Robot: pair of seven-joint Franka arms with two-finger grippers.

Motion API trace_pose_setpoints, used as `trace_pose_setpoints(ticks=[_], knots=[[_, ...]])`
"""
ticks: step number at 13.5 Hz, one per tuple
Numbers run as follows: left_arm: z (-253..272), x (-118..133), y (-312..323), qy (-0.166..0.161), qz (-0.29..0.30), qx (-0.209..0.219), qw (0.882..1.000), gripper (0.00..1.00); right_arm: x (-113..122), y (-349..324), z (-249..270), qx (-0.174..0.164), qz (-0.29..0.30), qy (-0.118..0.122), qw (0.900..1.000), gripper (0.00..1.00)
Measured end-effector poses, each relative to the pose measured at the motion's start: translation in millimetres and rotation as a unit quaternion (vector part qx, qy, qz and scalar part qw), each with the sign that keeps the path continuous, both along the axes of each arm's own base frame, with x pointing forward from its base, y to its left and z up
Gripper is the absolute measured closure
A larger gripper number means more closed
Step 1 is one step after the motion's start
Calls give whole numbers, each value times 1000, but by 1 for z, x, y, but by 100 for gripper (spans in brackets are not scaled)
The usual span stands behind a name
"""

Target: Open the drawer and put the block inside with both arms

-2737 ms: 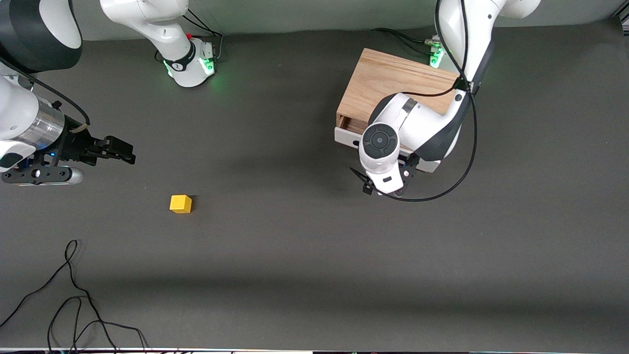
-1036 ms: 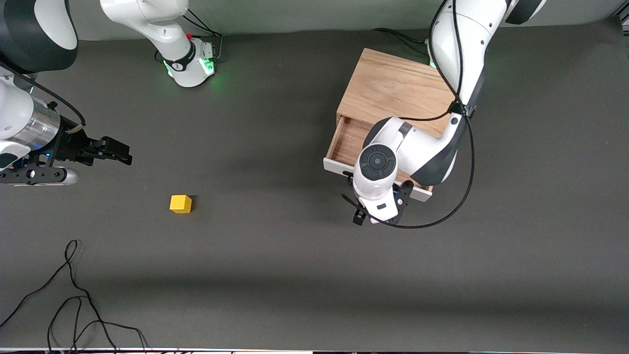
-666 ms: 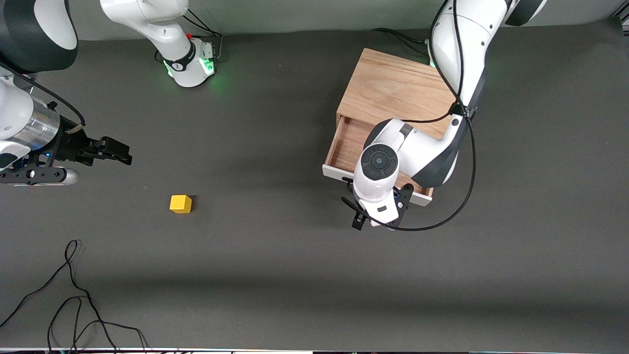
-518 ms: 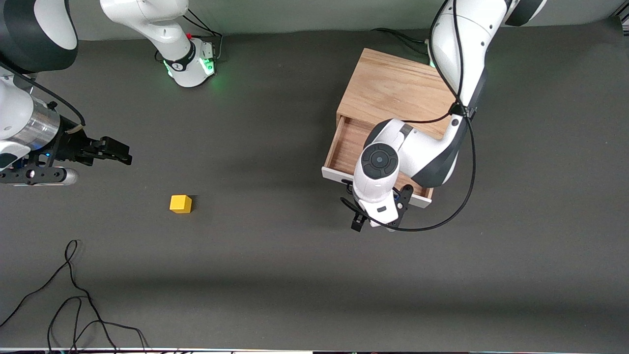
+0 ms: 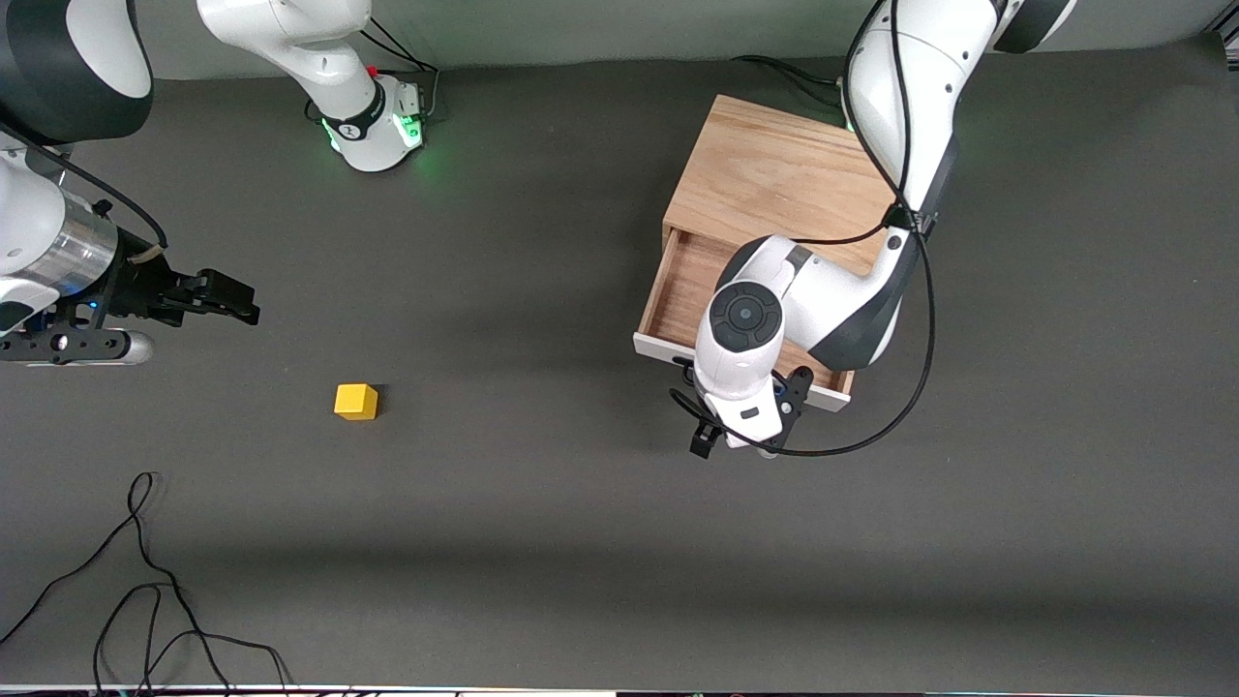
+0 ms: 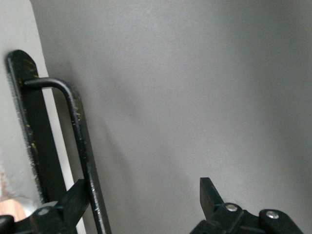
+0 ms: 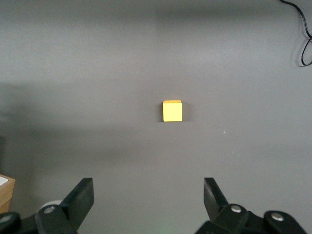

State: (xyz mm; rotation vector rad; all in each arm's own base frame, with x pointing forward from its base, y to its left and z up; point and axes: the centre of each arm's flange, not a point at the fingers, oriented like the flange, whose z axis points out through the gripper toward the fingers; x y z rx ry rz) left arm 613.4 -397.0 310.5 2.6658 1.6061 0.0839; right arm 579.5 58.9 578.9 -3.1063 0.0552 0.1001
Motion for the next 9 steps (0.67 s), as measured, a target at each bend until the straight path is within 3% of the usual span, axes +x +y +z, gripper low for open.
trace_pose_setpoints(ticks=[5,9], knots=[[61,13,-2,-12,0,-3,1000,0,0,-3,0,0,-3,0,1000,0],[117,29,35,5,-28,-1,1000,0,0,-4,0,0,-3,0,1000,0]])
